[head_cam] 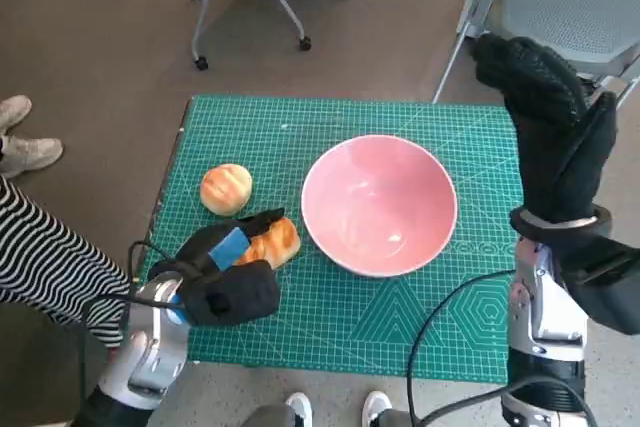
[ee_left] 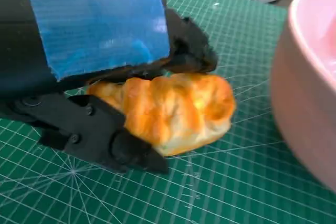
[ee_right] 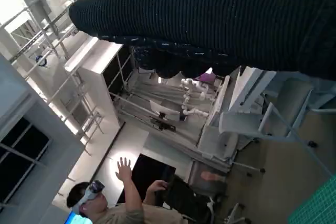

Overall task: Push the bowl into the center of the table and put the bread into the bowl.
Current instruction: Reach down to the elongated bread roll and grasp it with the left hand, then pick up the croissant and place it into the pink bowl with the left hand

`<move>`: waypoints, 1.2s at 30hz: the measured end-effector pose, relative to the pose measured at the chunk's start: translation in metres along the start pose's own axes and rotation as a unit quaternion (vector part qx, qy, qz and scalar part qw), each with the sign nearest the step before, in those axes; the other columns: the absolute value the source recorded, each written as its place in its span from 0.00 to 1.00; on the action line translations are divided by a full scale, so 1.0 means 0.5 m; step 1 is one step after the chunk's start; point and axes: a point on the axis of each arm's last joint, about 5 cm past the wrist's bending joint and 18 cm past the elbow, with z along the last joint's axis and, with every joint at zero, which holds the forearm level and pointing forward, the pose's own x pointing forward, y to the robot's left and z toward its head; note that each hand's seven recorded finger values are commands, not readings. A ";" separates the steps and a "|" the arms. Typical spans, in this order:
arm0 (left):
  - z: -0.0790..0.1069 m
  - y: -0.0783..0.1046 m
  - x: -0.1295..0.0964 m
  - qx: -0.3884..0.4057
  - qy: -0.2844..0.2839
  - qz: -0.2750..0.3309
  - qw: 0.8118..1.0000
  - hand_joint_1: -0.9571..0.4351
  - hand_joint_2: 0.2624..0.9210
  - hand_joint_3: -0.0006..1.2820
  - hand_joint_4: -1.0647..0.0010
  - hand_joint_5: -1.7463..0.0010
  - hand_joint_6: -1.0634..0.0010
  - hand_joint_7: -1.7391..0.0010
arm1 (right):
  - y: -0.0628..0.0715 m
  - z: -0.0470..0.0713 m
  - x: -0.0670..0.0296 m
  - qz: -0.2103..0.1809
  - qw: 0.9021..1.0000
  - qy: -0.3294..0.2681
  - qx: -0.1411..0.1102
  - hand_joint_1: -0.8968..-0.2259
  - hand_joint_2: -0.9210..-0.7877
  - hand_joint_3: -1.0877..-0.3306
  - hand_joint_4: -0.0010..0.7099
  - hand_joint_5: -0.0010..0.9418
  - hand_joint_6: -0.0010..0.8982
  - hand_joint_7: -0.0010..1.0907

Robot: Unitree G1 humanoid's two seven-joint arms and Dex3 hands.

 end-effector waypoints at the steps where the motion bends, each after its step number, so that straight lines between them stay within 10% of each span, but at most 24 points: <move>1: -0.001 0.000 0.002 0.003 0.001 0.001 1.000 0.76 0.97 0.04 0.41 0.48 0.34 0.89 | 0.000 0.000 0.000 0.000 1.000 0.000 0.000 0.31 0.00 0.50 0.30 0.00 0.12 0.47; 2: -0.002 0.000 0.003 0.006 0.000 0.003 1.000 0.74 0.98 0.05 0.41 0.42 0.36 0.69 | 0.000 0.000 -0.001 0.000 1.000 0.000 0.000 0.31 0.00 0.50 0.30 0.00 0.12 0.47; 5: -0.007 0.000 0.005 0.010 -0.007 0.015 1.000 0.71 0.98 0.08 0.42 0.28 0.36 0.52 | 0.000 0.000 -0.002 -0.001 1.000 0.001 0.000 0.30 0.00 0.50 0.30 0.00 0.12 0.47; 9: -0.012 0.001 0.004 0.009 -0.036 0.042 0.998 0.69 0.61 0.41 0.39 0.18 0.34 0.43 | -0.001 0.000 -0.003 -0.001 1.000 0.002 -0.001 0.30 0.00 0.50 0.29 0.00 0.12 0.47; 17: -0.018 0.011 -0.007 -0.002 -0.071 0.067 0.995 0.69 0.47 0.52 0.32 0.20 0.35 0.39 | -0.002 -0.001 -0.005 -0.002 1.000 0.003 -0.002 0.30 0.00 0.50 0.29 0.00 0.12 0.47; 31: 0.057 0.141 -0.094 -0.041 -0.198 0.208 0.957 0.69 0.68 0.28 0.21 0.38 0.34 0.38 | -0.005 -0.002 -0.005 0.000 1.000 0.007 -0.002 0.30 0.00 0.51 0.29 0.00 0.12 0.47; 34: 0.085 0.170 -0.106 -0.052 -0.251 0.245 0.935 0.69 0.61 0.33 0.21 0.35 0.31 0.42 | -0.006 -0.002 -0.005 0.001 1.000 0.008 -0.002 0.30 0.00 0.51 0.29 0.00 0.12 0.47; 36: 0.101 0.185 -0.109 -0.056 -0.284 0.262 0.921 0.69 0.40 0.53 0.25 0.28 0.30 0.36 | -0.007 -0.001 -0.005 0.002 1.000 0.009 -0.003 0.29 0.00 0.51 0.29 0.00 0.12 0.47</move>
